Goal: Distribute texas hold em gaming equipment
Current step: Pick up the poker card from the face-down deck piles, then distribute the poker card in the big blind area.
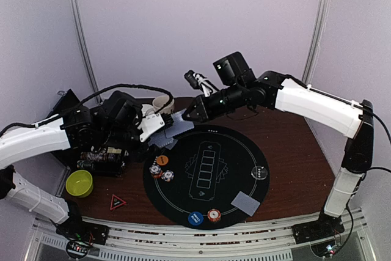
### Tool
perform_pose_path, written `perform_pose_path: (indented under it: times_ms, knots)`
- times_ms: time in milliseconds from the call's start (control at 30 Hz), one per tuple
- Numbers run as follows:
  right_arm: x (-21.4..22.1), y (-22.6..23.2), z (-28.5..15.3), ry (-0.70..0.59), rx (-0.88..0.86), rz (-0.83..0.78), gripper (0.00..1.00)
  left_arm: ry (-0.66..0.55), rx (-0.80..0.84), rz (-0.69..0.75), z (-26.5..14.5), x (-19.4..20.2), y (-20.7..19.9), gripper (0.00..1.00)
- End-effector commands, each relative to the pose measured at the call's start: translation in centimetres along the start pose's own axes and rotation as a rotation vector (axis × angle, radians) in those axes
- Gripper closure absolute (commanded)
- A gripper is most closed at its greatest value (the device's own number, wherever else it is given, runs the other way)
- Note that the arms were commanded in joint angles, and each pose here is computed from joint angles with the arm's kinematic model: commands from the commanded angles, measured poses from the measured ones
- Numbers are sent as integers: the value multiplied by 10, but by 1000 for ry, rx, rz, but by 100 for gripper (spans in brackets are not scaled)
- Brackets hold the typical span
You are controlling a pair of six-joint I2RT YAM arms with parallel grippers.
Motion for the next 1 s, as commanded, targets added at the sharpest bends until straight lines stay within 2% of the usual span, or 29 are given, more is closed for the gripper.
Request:
perform_pose_path:
  times_ms: [0, 167, 300, 400, 533, 733, 967]
  knots:
    - [-39, -12, -61, -221, 5, 86, 100, -39, -33, -88, -2, -5, 8, 42]
    - [-20, -58, -66, -440, 141, 436, 100, 2, -85, -178, 0, 1, 17, 42]
    - [16, -81, -30, -584, 180, 691, 100, 5, -133, -247, -1, 2, 24, 42]
    - [31, -85, -1, -669, 196, 807, 100, 5, -147, -275, -2, 2, 26, 42]
    - [41, -85, 48, -683, 242, 855, 100, 9, -157, -291, -3, 1, 28, 42]
    - [65, -101, 132, -570, 220, 961, 100, -6, -171, -300, -11, -3, 34, 42]
    - [75, -116, 182, -501, 217, 970, 100, -6, -170, -293, -14, -3, 37, 42]
Point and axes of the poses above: each gripper's point midway between its finger pads, its own z axis out along the fingers, its own y axis along the line the jaws close on, x = y × z, the point moved 6 cm from there along -z, back along the fingers, and after that the axes turned 14 degrees about -z, right-handed, at the moved point
